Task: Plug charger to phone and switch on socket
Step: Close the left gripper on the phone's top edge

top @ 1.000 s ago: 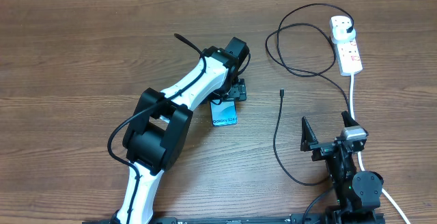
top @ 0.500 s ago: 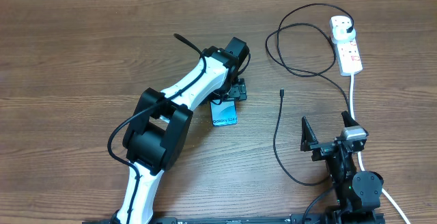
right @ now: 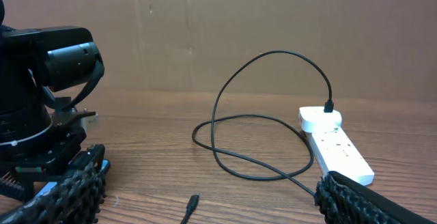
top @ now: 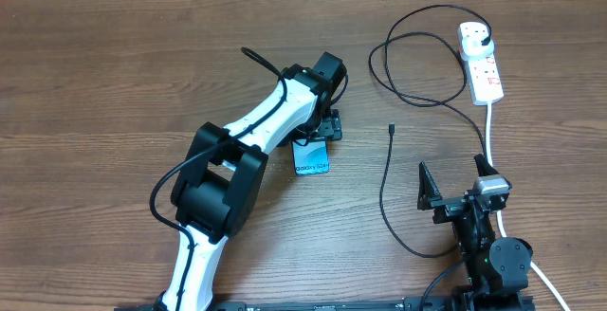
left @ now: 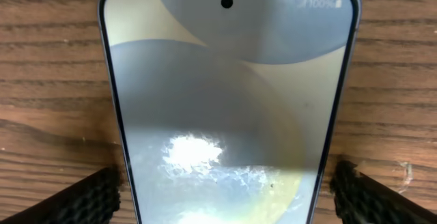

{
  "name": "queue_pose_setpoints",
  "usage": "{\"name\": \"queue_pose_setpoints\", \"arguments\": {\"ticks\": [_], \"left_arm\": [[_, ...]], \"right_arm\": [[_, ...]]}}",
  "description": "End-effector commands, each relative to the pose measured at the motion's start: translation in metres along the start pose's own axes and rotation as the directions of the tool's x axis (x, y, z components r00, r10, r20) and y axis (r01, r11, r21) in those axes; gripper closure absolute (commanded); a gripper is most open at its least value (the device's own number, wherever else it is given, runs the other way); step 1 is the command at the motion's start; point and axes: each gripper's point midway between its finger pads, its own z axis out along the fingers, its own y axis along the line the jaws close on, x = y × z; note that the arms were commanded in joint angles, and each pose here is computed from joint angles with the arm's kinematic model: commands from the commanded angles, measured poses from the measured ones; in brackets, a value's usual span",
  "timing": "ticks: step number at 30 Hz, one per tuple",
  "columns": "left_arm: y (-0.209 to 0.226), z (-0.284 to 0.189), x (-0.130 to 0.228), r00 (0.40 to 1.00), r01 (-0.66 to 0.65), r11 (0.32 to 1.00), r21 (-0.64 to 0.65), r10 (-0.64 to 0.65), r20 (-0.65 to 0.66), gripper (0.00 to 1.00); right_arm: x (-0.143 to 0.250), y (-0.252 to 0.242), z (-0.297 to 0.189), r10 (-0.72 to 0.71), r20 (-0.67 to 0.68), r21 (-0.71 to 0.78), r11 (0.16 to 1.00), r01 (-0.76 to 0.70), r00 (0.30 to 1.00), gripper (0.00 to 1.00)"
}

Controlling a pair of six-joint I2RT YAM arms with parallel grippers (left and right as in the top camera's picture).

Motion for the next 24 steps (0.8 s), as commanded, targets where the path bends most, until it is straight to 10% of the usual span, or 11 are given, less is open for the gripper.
{"name": "queue_pose_setpoints", "arguments": {"ticks": [1,24], "left_arm": [[0.0185,0.0163,0.0118,0.999,0.020,0.996,-0.084,-0.023,-0.032,0.06],[0.0207,0.0160,0.0142,0.999,0.018,0.995,-0.093,-0.022,-0.042,0.14]], "right_arm": [[0.0023,-0.0002,0.0001,-0.001,0.002,0.003,1.000,0.001,1.000,0.00],[0.0023,-0.0002,0.0001,-0.001,0.002,0.003,1.000,0.001,1.000,0.00]]}}
